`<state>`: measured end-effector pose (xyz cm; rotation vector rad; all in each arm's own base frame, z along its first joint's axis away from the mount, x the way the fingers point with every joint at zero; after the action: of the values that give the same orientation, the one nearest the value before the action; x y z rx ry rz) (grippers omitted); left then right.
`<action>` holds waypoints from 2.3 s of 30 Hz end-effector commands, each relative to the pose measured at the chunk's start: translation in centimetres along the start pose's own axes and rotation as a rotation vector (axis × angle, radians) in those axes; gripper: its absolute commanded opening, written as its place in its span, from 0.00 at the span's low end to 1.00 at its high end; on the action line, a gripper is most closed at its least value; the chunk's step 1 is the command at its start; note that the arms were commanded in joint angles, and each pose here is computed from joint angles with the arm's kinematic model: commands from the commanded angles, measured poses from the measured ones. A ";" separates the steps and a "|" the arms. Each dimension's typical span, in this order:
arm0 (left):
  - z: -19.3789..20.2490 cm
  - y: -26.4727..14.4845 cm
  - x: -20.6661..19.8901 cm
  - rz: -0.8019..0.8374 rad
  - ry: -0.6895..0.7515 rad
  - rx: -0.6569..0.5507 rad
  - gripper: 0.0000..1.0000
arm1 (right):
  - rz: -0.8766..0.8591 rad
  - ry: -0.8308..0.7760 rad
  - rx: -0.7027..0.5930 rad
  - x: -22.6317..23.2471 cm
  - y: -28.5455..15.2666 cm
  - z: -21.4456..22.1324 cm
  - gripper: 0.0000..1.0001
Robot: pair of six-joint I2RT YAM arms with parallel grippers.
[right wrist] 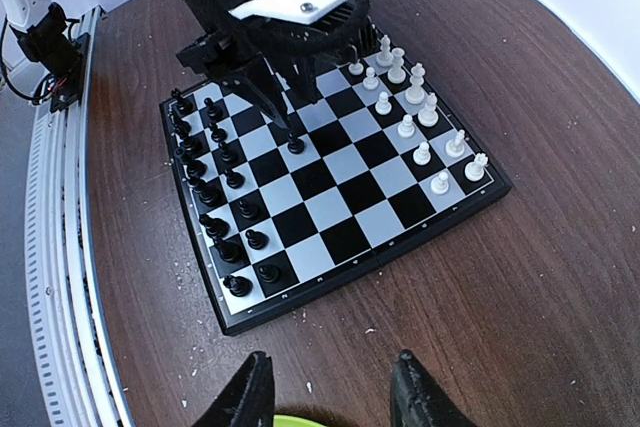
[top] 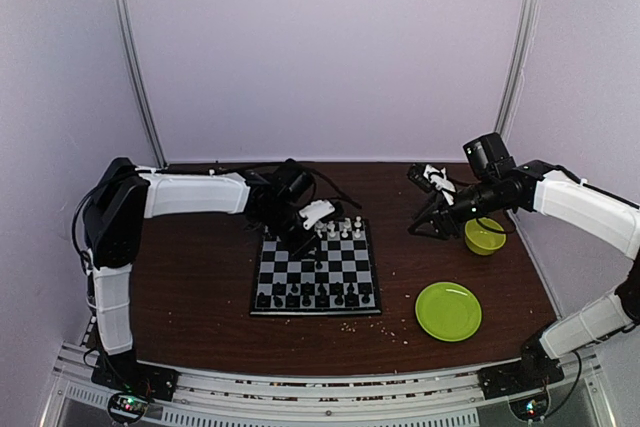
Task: Set up the chess pieces on the board
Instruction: Adjust the pawn on the chessboard, then pick up the pawn from the chessboard, then place the pawn at h7.
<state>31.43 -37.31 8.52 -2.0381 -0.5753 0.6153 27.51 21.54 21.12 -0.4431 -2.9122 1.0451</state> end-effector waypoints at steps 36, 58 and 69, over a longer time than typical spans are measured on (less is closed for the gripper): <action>0.0 -0.6 -1.3 0.040 0.019 0.007 0.05 | -0.005 -0.008 -0.001 -0.5 -0.2 -0.6 0.38; 10.5 -6.0 -0.3 -0.091 -0.031 0.111 0.04 | -0.031 0.008 0.002 -0.4 0.3 -0.4 0.38; 10.8 -5.3 0.8 -0.117 -0.051 0.124 0.04 | -0.021 0.005 0.001 -0.4 0.1 -0.5 0.38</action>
<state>23.64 -27.53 7.73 -1.8462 -0.6250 0.6216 27.67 21.72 20.29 -0.4049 -2.8786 1.0634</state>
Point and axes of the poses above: each gripper's point midway between its finger pads, its own y axis out along the fingers, its own x axis along the line the jaws close on, z = x × y, the point moved 2 cm from there along -y, back along the fingers, and after that the axes turned 13 degrees about -y, right-handed, at the moved point
